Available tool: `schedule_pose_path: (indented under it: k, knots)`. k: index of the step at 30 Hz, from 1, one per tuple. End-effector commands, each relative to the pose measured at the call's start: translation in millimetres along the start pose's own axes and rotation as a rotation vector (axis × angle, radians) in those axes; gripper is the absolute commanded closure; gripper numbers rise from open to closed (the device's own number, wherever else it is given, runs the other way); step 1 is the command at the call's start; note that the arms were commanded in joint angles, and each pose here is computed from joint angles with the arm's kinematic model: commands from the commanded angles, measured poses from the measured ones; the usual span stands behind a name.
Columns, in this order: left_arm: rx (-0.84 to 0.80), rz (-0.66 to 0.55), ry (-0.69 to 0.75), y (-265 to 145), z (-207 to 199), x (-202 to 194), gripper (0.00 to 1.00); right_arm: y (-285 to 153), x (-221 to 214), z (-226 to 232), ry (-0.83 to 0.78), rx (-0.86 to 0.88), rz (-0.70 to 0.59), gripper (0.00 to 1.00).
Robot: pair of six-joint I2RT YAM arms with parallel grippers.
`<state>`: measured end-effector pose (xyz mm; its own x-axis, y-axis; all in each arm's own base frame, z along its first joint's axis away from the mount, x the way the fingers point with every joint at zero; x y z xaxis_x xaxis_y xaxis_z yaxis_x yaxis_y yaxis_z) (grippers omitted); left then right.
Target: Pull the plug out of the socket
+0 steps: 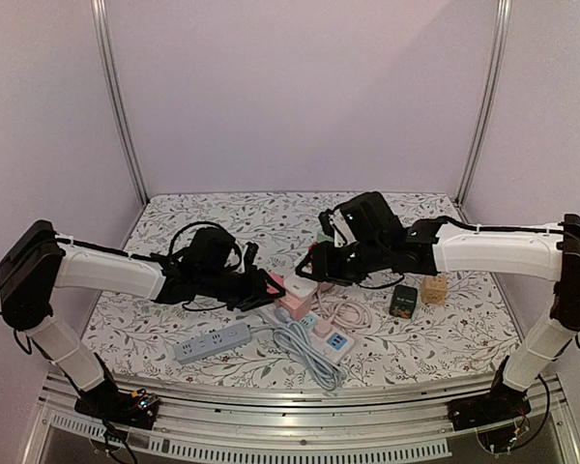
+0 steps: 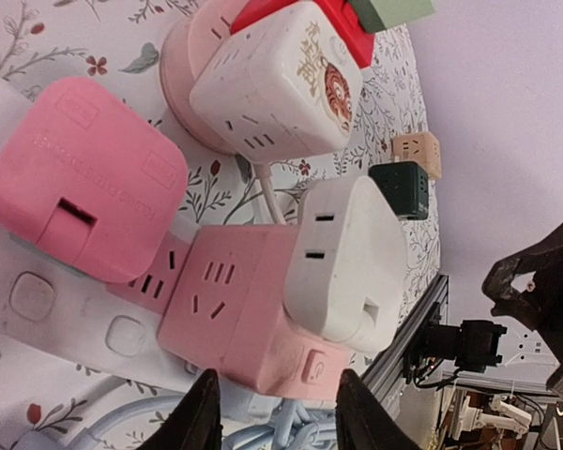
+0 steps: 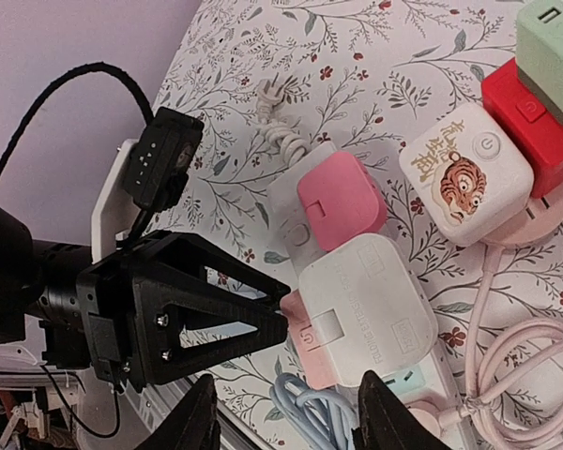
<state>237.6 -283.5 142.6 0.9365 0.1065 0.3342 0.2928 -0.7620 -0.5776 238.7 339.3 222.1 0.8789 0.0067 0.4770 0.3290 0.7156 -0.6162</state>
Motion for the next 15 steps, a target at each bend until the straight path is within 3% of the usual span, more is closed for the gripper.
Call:
schedule_pose_path:
  k: [1,7,15]
  knots:
    - [-0.024,0.008,0.017,5,-5,-2,0.59,-5,1,-10,-0.002,-0.058,-0.042,0.5]
    - [-0.037,0.031,0.023,10,-5,-2,0.62,12,0,-23,0.014,-0.084,-0.004,0.38]
    - [-0.03,0.041,0.012,13,-2,-4,0.66,32,-7,-34,0.029,-0.11,0.042,0.33]
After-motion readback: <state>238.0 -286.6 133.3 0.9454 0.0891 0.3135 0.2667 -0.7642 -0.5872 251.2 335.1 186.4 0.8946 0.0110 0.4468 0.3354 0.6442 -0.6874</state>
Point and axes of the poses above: each gripper's point midway between its finger pads, its own y axis out along the fingers, its own z axis along the line the jaws close on, x = y × z, the point moved 8 cm from there along -y, back along the fingers, and after that the axes turned 3 degrees about y, right-handed, at the moved point
